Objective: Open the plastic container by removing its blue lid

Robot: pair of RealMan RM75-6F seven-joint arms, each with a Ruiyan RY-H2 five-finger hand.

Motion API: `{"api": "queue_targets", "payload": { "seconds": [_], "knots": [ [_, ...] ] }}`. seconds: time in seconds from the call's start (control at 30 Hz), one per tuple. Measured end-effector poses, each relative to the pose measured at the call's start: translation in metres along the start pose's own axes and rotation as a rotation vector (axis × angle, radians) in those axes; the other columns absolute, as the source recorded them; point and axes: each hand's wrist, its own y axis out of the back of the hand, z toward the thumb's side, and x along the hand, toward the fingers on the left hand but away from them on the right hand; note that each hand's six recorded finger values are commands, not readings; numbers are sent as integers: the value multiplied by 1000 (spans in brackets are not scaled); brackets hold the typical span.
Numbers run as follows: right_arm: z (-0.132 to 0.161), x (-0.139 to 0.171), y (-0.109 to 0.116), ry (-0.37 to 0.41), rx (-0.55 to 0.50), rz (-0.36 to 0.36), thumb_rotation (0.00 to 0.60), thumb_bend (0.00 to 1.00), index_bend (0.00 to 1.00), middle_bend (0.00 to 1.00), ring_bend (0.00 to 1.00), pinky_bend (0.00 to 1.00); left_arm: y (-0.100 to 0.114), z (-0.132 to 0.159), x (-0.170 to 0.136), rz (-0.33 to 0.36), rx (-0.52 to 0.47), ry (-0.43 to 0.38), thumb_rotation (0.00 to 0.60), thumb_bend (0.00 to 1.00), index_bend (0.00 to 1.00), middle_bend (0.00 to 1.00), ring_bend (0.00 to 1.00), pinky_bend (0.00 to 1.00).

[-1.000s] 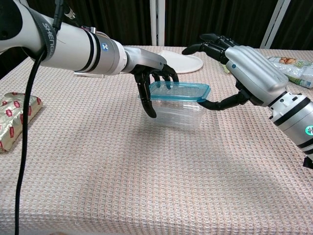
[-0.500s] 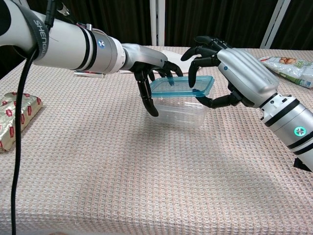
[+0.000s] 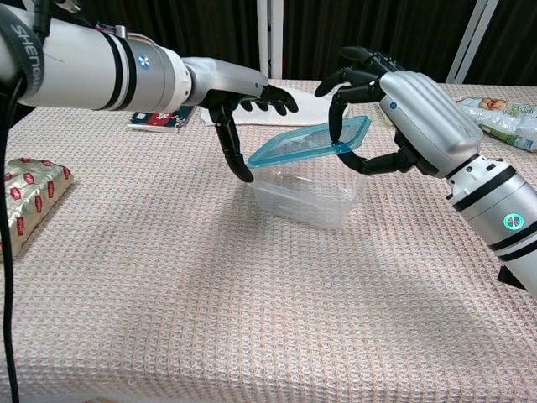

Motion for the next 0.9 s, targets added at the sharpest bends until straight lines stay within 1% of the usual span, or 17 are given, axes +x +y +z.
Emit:
{"api": "queue_targets", "payload": {
  "seconds": [0.23,0.4,0.5,0.6,0.63,0.7,0.77,0.8,0.9],
  "knots": [
    [2,-3,12,24,18,-86,600,358,819,296,43,0,6,-24,-14,41,-9,43,600,0,8,15,0,51],
    [1,-7,21,29,31,-136,600,358,821,299,49,0,14,-40,-23,76,4,68,600,0,8,15,0,50],
    [-9,-5,32,14,60,-166,600,357,822,299,49,0,20,-54,-32,105,7,93,600,0,8,15,0,48],
    [-27,-1,46,-20,104,-182,600,357,818,298,49,0,26,-74,-44,142,5,130,600,0,8,15,0,46],
    [-38,3,54,-42,133,-188,600,357,811,297,49,0,29,-83,-50,158,2,146,600,0,8,15,0,46],
    [-51,7,63,-69,164,-190,600,357,776,296,44,0,33,-95,-60,185,-4,168,600,0,8,15,0,46],
    [-68,12,73,-108,207,-179,600,357,675,265,19,0,35,-107,-71,215,-29,190,600,0,8,16,0,46],
    [-74,14,75,-124,222,-169,600,353,594,232,8,0,37,-112,-76,229,-41,196,600,0,8,16,0,47],
    [-90,22,76,-178,268,-115,600,329,231,75,0,0,39,-124,-91,276,-74,209,600,0,8,15,0,47]
  ]
}}
